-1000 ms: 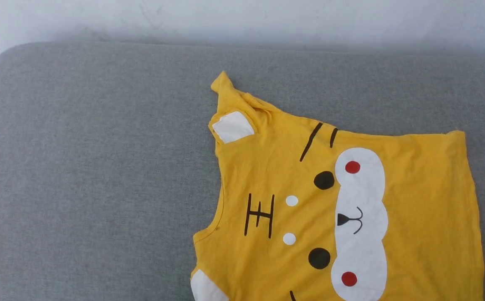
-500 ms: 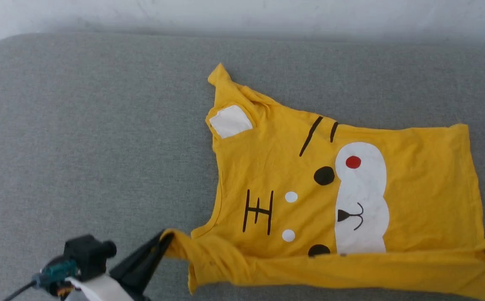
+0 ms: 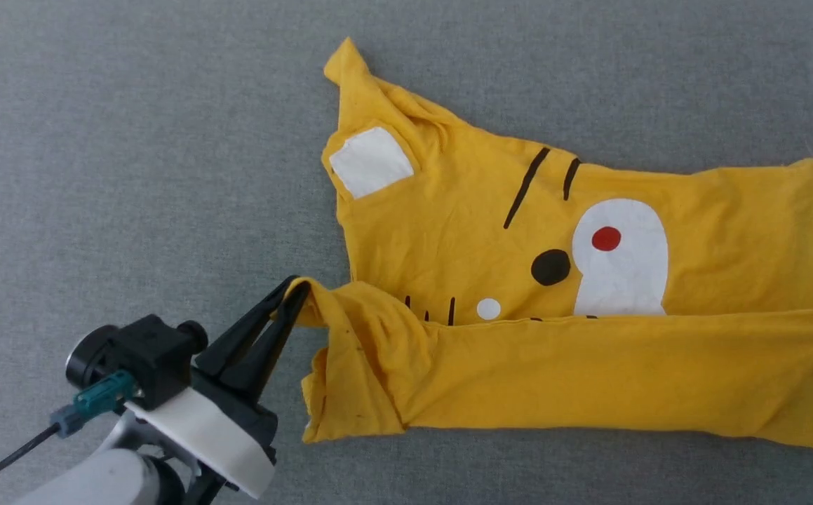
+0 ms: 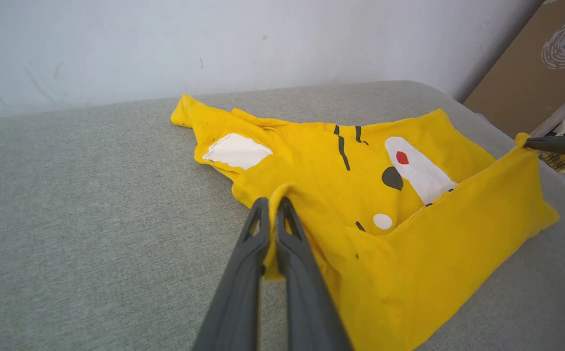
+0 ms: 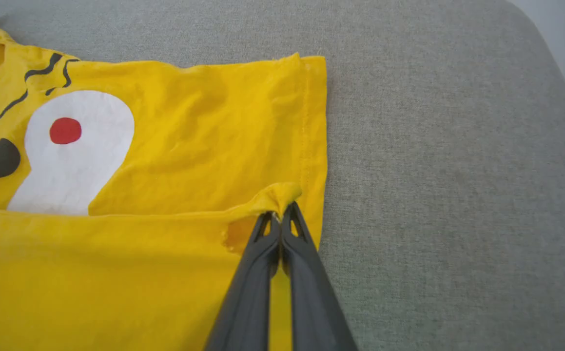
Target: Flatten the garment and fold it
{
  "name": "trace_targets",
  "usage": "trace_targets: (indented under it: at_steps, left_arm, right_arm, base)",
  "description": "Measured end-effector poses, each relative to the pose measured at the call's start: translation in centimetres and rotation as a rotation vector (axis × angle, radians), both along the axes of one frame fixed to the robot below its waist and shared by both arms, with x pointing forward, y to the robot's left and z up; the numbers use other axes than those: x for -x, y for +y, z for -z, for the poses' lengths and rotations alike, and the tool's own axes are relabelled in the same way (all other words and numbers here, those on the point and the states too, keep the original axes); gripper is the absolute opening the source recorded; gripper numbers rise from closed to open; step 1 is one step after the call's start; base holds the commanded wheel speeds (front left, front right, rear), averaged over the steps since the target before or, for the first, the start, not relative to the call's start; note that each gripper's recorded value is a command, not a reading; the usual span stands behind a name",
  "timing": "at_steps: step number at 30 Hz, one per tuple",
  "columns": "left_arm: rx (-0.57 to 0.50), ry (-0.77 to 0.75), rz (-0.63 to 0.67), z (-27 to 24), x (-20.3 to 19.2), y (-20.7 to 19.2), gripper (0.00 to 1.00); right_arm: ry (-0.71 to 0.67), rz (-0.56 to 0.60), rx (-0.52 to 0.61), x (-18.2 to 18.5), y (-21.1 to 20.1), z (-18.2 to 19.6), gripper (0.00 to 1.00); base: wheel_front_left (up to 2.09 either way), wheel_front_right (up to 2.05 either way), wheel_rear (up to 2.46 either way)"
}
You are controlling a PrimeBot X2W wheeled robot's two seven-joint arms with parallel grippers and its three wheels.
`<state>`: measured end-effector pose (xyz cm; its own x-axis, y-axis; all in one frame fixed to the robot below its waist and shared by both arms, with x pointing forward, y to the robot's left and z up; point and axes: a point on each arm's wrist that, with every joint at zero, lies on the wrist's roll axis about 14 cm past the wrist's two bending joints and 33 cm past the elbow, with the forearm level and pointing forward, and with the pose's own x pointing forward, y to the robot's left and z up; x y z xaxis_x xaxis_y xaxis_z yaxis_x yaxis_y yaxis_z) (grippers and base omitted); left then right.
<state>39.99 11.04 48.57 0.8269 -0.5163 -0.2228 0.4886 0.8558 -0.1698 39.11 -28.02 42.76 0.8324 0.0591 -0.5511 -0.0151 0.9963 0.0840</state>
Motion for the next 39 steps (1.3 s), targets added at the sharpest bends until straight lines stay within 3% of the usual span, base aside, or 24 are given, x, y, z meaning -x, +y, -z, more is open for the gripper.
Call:
trace_targets:
  at_steps: [9,17,18,19,20,21,23,24,25,26,33,39]
  left_arm:
    - [0.034,0.113,-0.003,4.6,-1.4,-1.2,0.0]
    - [0.044,0.15,-0.038,6.8,-2.0,-1.0,0.0]
    - [0.047,0.157,-0.04,7.0,-2.0,-1.0,0.0]
    - [0.048,0.159,-0.042,7.2,-2.0,-1.0,0.0]
    - [0.051,0.162,-0.048,7.3,-2.0,-1.0,0.22]
    - [0.054,0.165,-0.054,7.3,-2.0,-1.0,0.36]
    - [0.067,0.157,-0.061,7.0,-2.1,-1.1,0.49]
    - [0.076,0.15,-0.066,6.7,-2.3,-1.1,0.69]
    - [0.082,0.138,-0.073,6.3,-2.4,-1.0,0.95]
    - [0.085,0.126,-0.079,6.0,-2.5,-0.8,1.0]
    - [0.099,0.042,-0.156,2.8,-1.7,0.7,1.0]
    - [0.078,-0.125,-0.286,-1.8,-0.9,2.8,1.0]
  right_arm:
    - [0.122,-0.008,-0.012,0.0,0.5,4.3,0.0]
    - [0.13,-0.016,-0.005,-0.8,0.4,5.1,0.0]
    - [0.131,-0.016,-0.005,-0.7,0.4,5.1,0.09]
    - [0.132,-0.017,-0.005,-0.7,0.5,5.2,0.44]
    - [0.132,-0.021,-0.006,-0.7,0.6,5.2,1.0]
    - [0.128,-0.022,-0.008,-0.8,0.6,5.1,1.0]
    - [0.116,-0.028,-0.011,-1.0,0.9,4.9,1.0]
    - [0.109,-0.031,-0.016,-1.1,1.1,4.7,1.0]
    - [0.101,-0.031,-0.021,-1.1,1.2,4.5,1.0]
    - [0.09,-0.032,-0.024,-1.2,1.3,4.3,1.0]
    - [-0.039,-0.017,-0.044,-1.2,1.5,0.6,1.0]
    - [-0.285,0.045,0.033,-1.2,0.4,-4.8,1.0]
  base:
    - [0.0,0.0,0.0]
    - [0.0,0.0,0.0]
    - [0.0,0.0,0.0]
    - [0.0,0.0,0.0]
    - [0.0,0.0,0.0]
    - [0.0,0.0,0.0]
    - [0.0,0.0,0.0]
    - [0.0,0.0,0.0]
    - [0.0,0.0,0.0]
    - [0.0,0.0,0.0]
    - [0.0,0.0,0.0]
    - [0.0,0.0,0.0]
